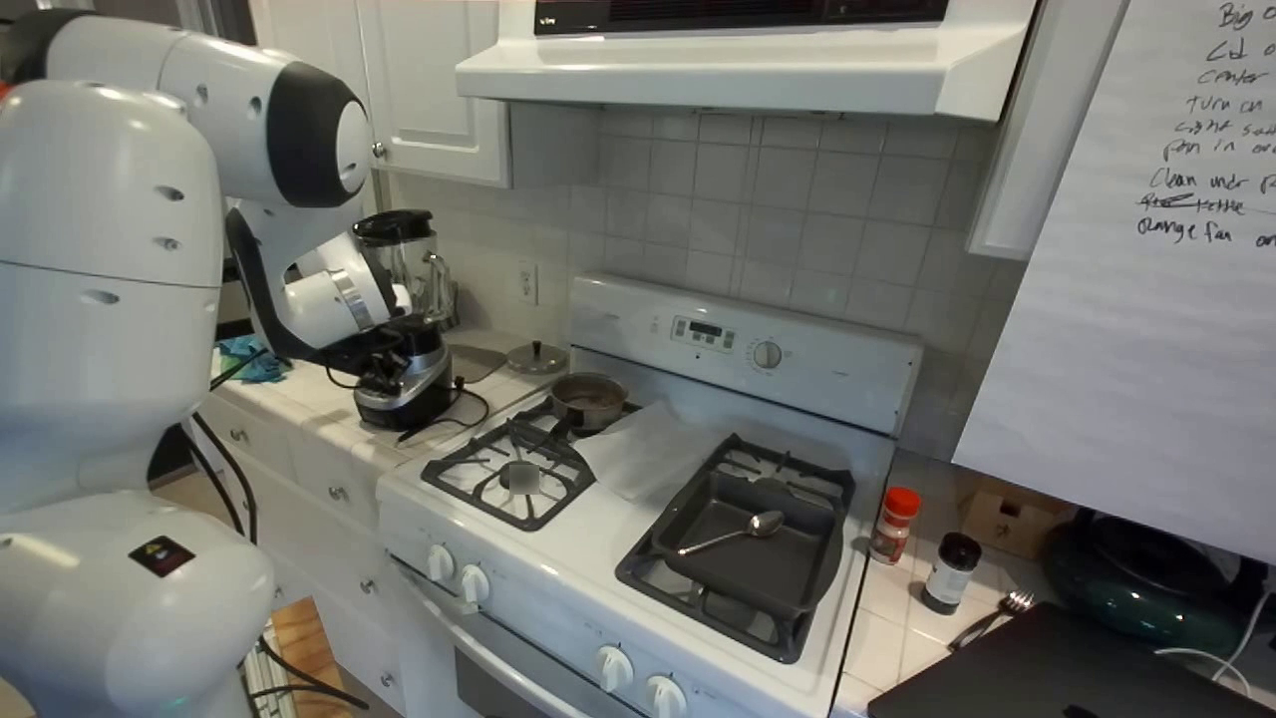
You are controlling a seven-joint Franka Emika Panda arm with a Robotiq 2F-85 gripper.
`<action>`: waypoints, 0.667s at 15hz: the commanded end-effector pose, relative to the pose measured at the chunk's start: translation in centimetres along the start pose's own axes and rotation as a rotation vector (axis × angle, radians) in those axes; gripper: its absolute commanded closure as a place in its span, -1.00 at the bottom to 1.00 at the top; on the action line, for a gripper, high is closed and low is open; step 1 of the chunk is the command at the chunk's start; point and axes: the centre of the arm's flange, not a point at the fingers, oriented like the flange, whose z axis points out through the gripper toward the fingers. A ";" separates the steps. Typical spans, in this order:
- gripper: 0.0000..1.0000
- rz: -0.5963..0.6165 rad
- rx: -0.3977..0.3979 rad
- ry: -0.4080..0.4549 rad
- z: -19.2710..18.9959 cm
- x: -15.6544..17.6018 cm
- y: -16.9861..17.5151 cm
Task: Press a button on the blender
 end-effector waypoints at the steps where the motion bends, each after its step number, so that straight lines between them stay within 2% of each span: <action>1: 1.00 0.049 0.030 -0.071 -1.3 -0.7 -1.0; 4: 1.00 0.084 0.046 -0.072 -3.5 -0.3 -0.6; 10: 1.00 0.076 -0.012 -0.010 -8.6 0.1 0.4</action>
